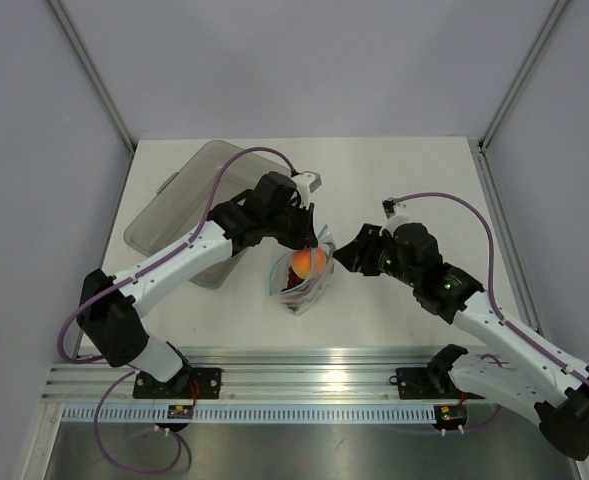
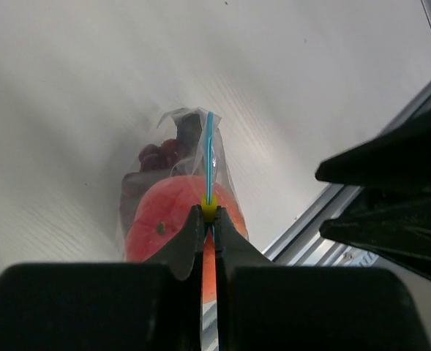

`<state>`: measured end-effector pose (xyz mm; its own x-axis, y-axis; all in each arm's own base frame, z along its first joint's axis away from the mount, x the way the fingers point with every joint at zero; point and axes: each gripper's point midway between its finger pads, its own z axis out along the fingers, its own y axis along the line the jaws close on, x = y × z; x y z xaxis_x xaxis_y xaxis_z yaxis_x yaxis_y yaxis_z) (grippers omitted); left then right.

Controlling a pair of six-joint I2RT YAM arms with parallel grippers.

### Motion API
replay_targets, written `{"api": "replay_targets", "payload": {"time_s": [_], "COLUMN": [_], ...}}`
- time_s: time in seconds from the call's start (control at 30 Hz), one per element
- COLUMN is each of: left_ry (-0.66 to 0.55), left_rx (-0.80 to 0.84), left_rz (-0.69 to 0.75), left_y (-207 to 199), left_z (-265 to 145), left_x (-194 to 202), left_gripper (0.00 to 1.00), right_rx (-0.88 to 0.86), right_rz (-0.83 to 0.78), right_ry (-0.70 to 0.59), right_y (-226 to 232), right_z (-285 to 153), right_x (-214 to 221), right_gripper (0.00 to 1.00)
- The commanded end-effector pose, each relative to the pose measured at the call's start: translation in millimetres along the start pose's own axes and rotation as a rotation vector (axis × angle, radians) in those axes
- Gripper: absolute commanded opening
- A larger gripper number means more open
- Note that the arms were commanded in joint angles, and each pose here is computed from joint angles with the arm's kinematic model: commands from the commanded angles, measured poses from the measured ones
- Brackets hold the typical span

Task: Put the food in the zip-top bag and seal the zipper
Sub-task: Zip the zipper food storage bag at the center of the board.

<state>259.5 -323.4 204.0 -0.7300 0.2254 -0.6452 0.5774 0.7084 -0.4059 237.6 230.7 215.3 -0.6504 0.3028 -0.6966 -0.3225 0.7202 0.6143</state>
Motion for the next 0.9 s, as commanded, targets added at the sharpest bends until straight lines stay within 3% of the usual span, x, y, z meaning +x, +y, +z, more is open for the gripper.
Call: {"api": "replay_targets", "payload": {"time_s": [0.0, 0.37, 0.7, 0.73, 0.87], "left_ry": [-0.142, -0.162, -0.174, -0.172, -0.172], "left_rx": [-0.066, -0.064, -0.046, -0.045, -0.031], "left_rz": [-0.066, -0.119, -0.104, -0.103, -0.095], "left_y": [4.9, 3.5, -0.7, -0.1, -2.9], "left_z": [1.4, 7.2, -0.5, 0.3, -1.6], "left_x": [-36.1, -42.7, -43.5, -41.9, -41.8], "left_gripper": [0.00, 0.00, 0.00, 0.00, 0.00], "right_rx": [0.065, 0.145, 0.241, 0.250, 0.285], "right_rz": [0.070, -0.010, -0.025, -0.027, -0.039], "right_ry": [-0.042, 0.066, 0.027, 0.025, 0.022], "right_y": [9.2, 37.8, 32.7, 31.7, 26.4], "right_z": [-9.3, 21.5, 36.9, 37.5, 39.7], "right_x": [-12.7, 24.2, 18.6, 17.8, 17.4], "right_gripper": [0.50, 0.48, 0.49, 0.47, 0.12]}}
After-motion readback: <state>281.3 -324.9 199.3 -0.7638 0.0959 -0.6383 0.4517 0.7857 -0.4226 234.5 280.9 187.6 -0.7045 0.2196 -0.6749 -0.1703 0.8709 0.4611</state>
